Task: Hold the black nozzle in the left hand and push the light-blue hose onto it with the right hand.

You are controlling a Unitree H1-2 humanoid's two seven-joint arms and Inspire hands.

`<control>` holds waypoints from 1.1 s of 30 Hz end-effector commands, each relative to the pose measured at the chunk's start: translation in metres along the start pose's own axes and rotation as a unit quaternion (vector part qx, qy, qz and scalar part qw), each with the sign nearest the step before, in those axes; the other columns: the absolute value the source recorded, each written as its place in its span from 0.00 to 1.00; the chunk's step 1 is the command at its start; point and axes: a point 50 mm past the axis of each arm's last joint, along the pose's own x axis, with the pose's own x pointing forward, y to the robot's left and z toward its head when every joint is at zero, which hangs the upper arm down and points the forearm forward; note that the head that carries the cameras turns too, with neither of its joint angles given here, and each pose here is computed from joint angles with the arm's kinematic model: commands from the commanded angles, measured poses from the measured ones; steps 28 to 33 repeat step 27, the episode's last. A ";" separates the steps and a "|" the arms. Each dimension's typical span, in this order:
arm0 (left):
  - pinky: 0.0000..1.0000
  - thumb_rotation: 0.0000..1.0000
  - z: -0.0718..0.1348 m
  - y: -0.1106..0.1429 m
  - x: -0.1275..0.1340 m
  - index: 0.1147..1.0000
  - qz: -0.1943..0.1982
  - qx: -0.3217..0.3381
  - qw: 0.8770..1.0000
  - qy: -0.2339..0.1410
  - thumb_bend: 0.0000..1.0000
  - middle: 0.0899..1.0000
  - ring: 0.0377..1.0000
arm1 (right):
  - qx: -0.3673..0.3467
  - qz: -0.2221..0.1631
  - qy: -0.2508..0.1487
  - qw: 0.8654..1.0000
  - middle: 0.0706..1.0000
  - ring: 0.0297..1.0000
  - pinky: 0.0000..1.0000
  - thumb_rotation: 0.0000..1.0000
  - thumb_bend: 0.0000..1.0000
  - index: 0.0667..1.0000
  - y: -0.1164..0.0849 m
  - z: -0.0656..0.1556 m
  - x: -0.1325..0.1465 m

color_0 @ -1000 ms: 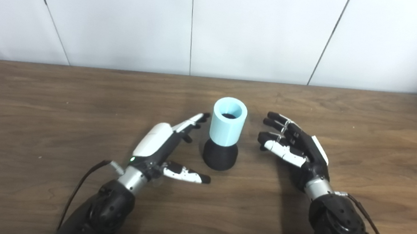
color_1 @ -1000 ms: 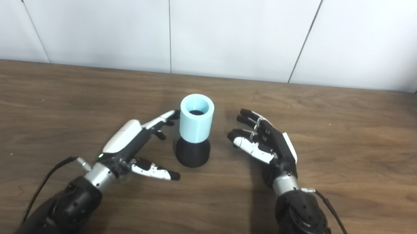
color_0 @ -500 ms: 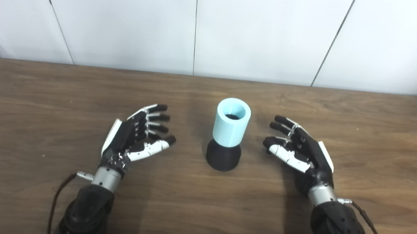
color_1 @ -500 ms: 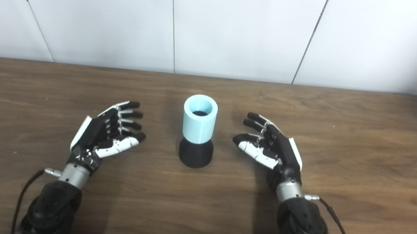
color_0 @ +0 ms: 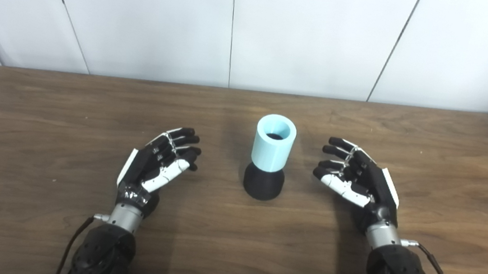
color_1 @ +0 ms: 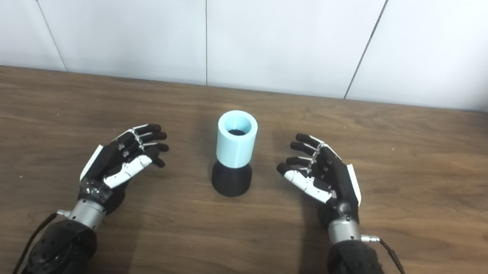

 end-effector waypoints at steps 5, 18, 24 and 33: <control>0.53 0.12 -0.004 0.003 -0.007 0.69 -0.012 -0.010 1.000 0.010 0.71 0.72 0.69 | -0.019 0.008 -0.045 0.999 0.70 0.60 0.45 0.11 0.62 0.70 -0.003 0.015 -0.005; 0.64 0.07 -0.008 0.003 -0.009 0.76 -0.013 0.019 1.000 0.020 0.67 0.76 0.72 | -0.023 0.008 -0.045 0.999 0.71 0.59 0.46 0.00 0.57 0.71 -0.002 0.014 -0.010; 0.63 0.11 -0.010 0.003 -0.009 0.78 -0.013 0.032 0.999 0.023 0.70 0.77 0.72 | -0.021 0.008 -0.045 0.999 0.71 0.59 0.45 0.00 0.58 0.71 -0.002 0.012 -0.010; 0.60 0.13 -0.011 0.002 -0.010 0.78 -0.012 0.037 0.999 0.020 0.71 0.76 0.71 | -0.024 0.005 -0.044 0.999 0.71 0.59 0.45 0.00 0.58 0.71 -0.002 0.011 -0.011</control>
